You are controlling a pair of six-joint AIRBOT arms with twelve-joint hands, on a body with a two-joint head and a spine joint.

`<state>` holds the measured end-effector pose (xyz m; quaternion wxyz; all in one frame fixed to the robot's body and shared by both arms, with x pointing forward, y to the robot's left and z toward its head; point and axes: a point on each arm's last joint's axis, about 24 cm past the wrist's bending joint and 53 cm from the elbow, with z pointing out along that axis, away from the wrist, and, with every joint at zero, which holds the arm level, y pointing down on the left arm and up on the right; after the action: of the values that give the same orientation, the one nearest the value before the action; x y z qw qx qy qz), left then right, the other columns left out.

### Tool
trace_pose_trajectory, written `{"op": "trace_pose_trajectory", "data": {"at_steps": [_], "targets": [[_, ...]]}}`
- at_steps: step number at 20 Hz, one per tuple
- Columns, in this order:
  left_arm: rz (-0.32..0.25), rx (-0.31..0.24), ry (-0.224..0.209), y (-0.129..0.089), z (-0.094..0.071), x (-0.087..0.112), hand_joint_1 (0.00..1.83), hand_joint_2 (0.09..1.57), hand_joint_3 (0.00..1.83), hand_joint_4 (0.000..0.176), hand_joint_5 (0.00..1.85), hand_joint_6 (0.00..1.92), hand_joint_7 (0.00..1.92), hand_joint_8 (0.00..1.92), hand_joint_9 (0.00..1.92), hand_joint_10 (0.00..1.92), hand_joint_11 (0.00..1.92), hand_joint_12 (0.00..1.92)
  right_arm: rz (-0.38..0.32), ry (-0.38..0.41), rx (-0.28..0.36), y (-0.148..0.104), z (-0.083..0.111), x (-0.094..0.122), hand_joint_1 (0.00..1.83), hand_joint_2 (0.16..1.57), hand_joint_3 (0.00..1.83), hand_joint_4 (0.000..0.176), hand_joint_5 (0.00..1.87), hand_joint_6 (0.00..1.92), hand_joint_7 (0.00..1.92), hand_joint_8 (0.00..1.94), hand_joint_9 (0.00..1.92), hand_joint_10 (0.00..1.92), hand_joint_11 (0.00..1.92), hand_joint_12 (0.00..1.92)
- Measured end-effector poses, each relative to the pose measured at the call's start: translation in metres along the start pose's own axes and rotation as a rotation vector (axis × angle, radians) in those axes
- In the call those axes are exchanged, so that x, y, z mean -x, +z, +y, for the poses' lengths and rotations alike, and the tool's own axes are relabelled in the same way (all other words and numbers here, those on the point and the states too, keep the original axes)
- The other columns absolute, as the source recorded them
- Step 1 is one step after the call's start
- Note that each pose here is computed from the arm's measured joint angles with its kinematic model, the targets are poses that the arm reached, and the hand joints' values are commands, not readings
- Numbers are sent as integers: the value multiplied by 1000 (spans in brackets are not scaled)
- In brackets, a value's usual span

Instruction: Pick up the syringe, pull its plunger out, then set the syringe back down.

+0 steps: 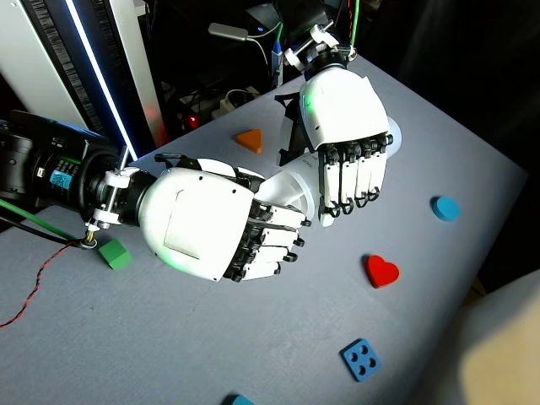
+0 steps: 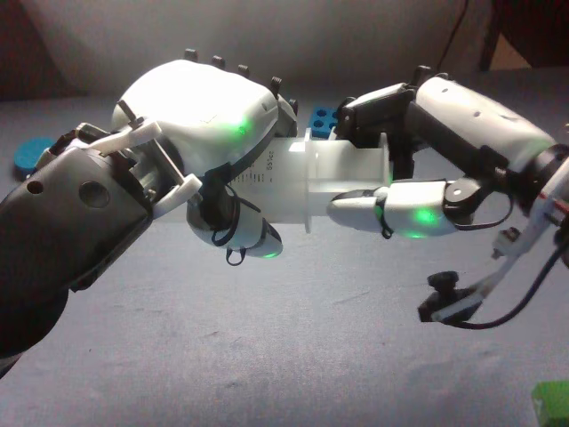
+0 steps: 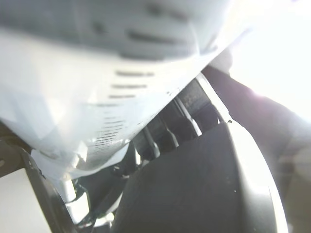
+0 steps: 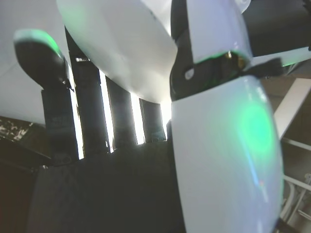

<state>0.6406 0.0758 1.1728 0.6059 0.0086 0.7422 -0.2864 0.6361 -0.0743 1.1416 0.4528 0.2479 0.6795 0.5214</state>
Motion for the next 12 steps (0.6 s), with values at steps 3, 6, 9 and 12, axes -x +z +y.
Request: {"op": "trace_pose_trajectory", "data": {"at_steps": [3, 6, 9, 12], "targets": [[-4, -11, 3, 0, -2, 1, 1381, 1098, 0, 0, 1006, 738, 994, 1027, 934, 1231, 923, 1132, -3, -22, 3, -5, 1, 7, 1382, 1111, 0, 0, 873, 958, 1050, 881, 934, 1276, 908, 1312], [2, -13, -1, 1, -2, 0, 1382, 1097, 0, 0, 1009, 751, 996, 1016, 937, 1228, 923, 1131, -5, -59, 12, -10, 2, 15, 1381, 1114, 1, 0, 859, 978, 1023, 916, 945, 1271, 913, 1319], [1, -17, 11, 0, 0, 3, 1382, 1094, 0, 0, 1013, 755, 996, 1007, 948, 1217, 941, 1131, -11, -68, 6, -14, 0, 22, 1380, 1118, 1, 0, 851, 994, 1011, 934, 941, 1280, 926, 1314], [6, -30, 20, 2, 1, 2, 1382, 1094, 0, 0, 1012, 755, 994, 1008, 953, 1211, 957, 1132, -20, -83, -8, -19, -5, 30, 1383, 1108, 0, 0, 877, 963, 1027, 908, 965, 1237, 943, 1267]]}}
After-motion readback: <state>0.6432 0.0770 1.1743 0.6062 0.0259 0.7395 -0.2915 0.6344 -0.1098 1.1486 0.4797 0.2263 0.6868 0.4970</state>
